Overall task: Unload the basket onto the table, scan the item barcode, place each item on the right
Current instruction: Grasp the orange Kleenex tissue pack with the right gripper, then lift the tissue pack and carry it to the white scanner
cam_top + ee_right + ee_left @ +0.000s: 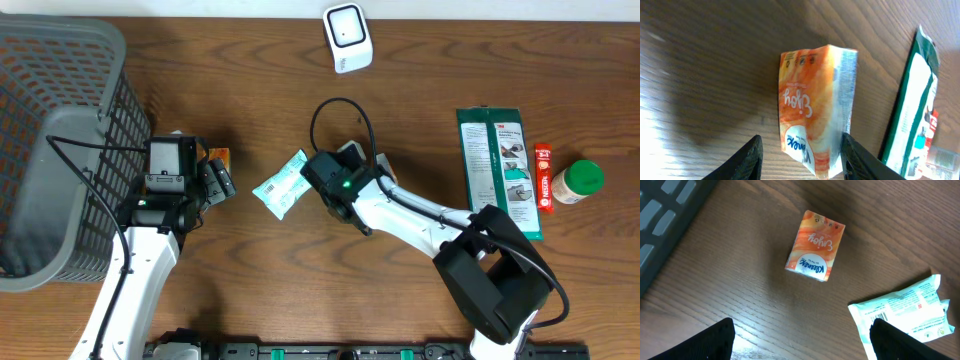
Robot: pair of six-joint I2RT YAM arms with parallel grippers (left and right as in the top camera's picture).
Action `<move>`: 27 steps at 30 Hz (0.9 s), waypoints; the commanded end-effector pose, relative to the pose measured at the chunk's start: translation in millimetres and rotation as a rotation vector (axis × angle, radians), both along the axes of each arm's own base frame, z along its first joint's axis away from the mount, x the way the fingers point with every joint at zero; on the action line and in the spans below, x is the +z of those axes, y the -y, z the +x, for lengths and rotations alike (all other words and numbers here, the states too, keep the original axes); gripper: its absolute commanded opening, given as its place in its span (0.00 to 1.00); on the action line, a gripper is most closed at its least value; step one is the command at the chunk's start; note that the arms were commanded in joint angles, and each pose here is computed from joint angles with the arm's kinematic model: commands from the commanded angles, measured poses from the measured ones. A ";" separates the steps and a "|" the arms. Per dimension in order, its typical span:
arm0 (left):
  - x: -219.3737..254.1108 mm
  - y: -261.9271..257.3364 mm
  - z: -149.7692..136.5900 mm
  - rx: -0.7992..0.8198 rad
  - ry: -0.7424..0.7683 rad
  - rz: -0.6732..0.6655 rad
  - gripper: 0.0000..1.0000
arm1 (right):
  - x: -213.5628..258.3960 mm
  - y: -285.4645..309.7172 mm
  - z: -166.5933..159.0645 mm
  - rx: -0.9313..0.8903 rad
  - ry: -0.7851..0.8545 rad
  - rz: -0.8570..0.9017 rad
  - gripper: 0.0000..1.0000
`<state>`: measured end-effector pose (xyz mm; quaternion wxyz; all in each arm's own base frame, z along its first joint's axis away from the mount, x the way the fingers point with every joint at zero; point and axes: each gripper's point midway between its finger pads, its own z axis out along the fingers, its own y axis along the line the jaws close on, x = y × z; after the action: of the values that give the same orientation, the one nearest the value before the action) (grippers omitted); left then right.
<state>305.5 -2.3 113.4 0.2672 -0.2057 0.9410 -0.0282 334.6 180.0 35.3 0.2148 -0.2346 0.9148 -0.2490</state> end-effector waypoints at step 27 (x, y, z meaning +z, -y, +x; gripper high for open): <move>9.6 -2.2 5.8 0.006 0.024 0.013 0.87 | 14.5 -13.6 9.8 -0.176 -0.408 0.600 0.58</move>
<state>305.4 -2.3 113.3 0.2670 -0.2057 0.9411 -0.0282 353.8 188.8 63.4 0.0735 -0.1199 0.9882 0.0600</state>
